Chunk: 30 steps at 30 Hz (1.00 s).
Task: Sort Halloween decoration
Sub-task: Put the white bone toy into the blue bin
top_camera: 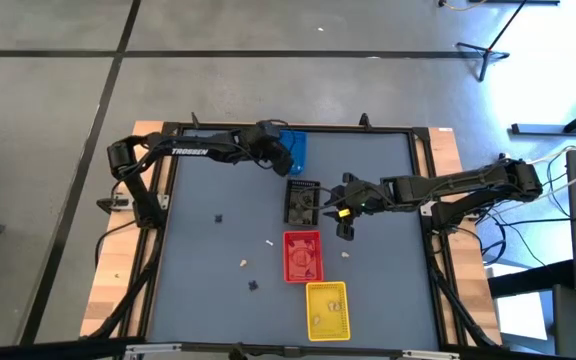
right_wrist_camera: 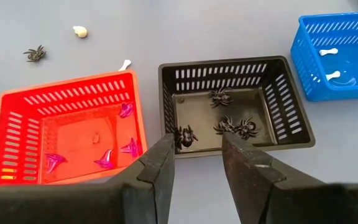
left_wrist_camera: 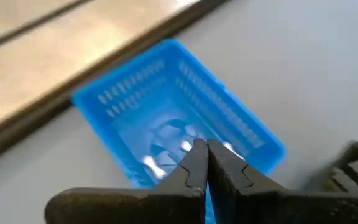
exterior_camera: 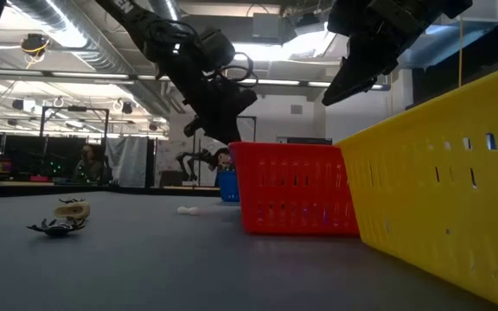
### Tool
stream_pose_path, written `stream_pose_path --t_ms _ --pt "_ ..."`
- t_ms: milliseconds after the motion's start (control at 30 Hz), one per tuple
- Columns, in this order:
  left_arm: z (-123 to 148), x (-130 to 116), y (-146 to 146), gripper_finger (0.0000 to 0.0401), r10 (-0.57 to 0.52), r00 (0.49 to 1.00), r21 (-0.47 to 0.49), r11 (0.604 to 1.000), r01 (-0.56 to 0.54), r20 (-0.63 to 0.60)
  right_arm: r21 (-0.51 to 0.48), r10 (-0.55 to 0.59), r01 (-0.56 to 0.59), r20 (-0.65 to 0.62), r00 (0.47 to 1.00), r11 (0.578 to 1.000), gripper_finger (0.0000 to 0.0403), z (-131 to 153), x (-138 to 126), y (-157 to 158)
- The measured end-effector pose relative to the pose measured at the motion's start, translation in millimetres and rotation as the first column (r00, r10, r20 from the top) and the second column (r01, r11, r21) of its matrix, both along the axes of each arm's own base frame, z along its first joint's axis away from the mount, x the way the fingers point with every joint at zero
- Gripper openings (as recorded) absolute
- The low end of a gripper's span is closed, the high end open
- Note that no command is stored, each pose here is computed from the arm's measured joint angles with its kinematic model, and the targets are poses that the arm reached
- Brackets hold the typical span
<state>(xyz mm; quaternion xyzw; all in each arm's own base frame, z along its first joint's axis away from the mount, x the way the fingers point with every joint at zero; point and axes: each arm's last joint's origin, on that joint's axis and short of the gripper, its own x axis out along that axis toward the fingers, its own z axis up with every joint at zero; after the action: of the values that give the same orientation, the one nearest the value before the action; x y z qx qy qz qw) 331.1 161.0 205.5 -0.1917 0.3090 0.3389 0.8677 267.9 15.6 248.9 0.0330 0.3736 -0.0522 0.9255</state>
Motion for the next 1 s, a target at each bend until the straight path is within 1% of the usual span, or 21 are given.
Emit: stream_pose_path --t_ms 100,200,300,367,433,533,600,667,833,933,1000 --pt "0 1 -1 0.0 -0.062 0.998 -0.03 0.998 0.063 0.01 0.0 0.0 0.0 0.0 1.0 1.0 0.0134 0 0 0" --pt "-2 2 -6 0.0007 -0.167 0.986 -0.027 0.986 0.166 -0.018 0.0 0.0 0.0 0.0 1.0 1.0 0.0134 0 0 0" --pt "-3 3 -12 0.0034 -0.215 0.976 -0.062 0.975 0.214 -0.016 0.0 0.0 0.0 0.0 1.0 1.0 0.0134 0 0 0" --pt "-5 3 -19 0.0058 -0.266 0.964 -0.103 0.96 0.261 -0.03 0.0 0.0 0.0 0.0 1.0 1.0 0.0134 0 0 0" --pt "-9 3 -26 0.0083 -0.342 0.938 -0.149 0.932 0.331 -0.056 0.0 0.0 0.0 -0.001 1.0 1.0 0.0134 0 0 0" --pt "-13 0 -40 0.0119 -0.449 0.89 -0.228 0.878 0.422 -0.083 0.0 0.0 0.0 0.0 1.0 1.0 0.0134 0 0 0" --pt "-16 -1 -49 0.0138 -0.511 0.854 -0.278 0.838 0.468 -0.102 0.0 0.0 0.0 0.0 1.0 1.0 0.0134 0 0 0" --pt "-18 -3 -58 0.015 -0.554 0.823 -0.315 0.809 0.496 -0.129 0.0 0.0 0.0 0.0 1.0 1.0 0.0134 0 0 0" --pt "-22 -5 -80 0.0159 -0.616 0.766 -0.373 0.765 0.525 -0.186 0.0 0.0 0.0 0.0 1.0 1.0 0.0134 0 0 0" --pt "-23 -3 -96 0.0159 -0.644 0.737 -0.371 0.748 0.551 -0.206 0.0 0.0 0.0 0.0 1.0 1.0 0.0134 0 0 0" --pt "-23 -1 -106 0.016 -0.677 0.706 -0.364 0.724 0.586 -0.209 0.0 0.0 0.0 0.0 1.0 1.0 0.0134 0 0 0"
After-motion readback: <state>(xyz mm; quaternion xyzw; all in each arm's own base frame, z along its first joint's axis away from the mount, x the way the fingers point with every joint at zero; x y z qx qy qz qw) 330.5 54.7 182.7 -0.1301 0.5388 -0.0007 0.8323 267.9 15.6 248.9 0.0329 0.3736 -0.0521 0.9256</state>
